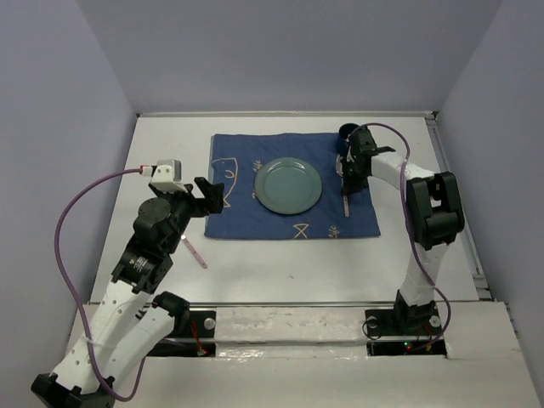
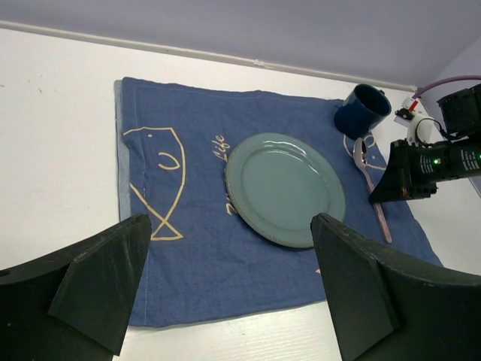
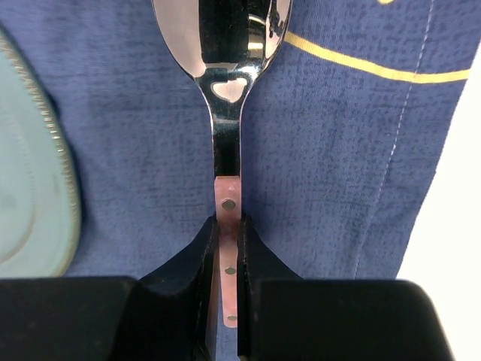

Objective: Set the dinner table for one person

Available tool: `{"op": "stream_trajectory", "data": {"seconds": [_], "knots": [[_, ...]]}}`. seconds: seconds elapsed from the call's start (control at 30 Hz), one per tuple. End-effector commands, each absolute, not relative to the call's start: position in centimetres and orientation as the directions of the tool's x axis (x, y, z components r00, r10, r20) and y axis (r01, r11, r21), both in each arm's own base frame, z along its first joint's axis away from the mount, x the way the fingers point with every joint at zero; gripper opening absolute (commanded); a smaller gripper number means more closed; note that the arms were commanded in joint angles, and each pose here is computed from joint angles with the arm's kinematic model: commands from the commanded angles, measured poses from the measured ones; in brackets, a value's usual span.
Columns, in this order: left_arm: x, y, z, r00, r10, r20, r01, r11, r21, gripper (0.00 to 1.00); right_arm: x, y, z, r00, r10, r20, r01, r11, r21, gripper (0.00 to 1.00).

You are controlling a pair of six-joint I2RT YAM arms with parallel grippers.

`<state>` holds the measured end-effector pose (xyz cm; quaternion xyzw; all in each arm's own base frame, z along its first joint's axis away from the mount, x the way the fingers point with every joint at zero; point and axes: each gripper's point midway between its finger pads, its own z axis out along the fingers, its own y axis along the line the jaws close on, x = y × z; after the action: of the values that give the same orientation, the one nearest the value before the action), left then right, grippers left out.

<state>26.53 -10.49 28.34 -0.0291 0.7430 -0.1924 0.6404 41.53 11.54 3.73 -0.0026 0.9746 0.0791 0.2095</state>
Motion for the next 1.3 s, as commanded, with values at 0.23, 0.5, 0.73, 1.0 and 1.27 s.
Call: {"op": "stream_trajectory", "data": {"seconds": [0.23, 0.5, 0.73, 1.0, 1.27], "knots": [[27.5, -9.9, 27.9, -0.188, -0.29, -0.938, 0.164, 0.933, -0.321, 0.99, 44.3, 12.6, 8.7, -0.835, 0.032, -0.549, -0.084, 0.979, 0.186, 0.49], [26.8, -11.9, 27.0, -0.329, -0.385, -0.862, 0.236, 0.851, -0.47, 0.99, 41.5, 15.4, 17.4, -0.702, 0.104, -0.705, -0.167, 0.938, 0.305, 0.66], [25.0, -6.9, 23.9, -0.375, -0.562, -0.737, -0.134, 0.82, -0.557, 0.9, 36.6, 17.9, 19.9, -0.639, 0.145, -0.756, -0.274, 0.875, 0.4, 0.66], [23.3, -3.3, 13.3, -0.572, -0.672, -0.47, -0.627, 0.728, -0.277, 0.75, 33.4, 19.5, 24.0, -0.569, 0.17, -0.804, -0.392, 0.804, 0.447, 0.67], [20.2, -1.1, 4.7, -0.469, -0.812, -0.347, -0.791, 0.561, -0.244, 0.7, 31.8, 20.4, 26.1, -0.538, 0.203, -0.818, -0.465, 0.738, 0.489, 0.67]]}}
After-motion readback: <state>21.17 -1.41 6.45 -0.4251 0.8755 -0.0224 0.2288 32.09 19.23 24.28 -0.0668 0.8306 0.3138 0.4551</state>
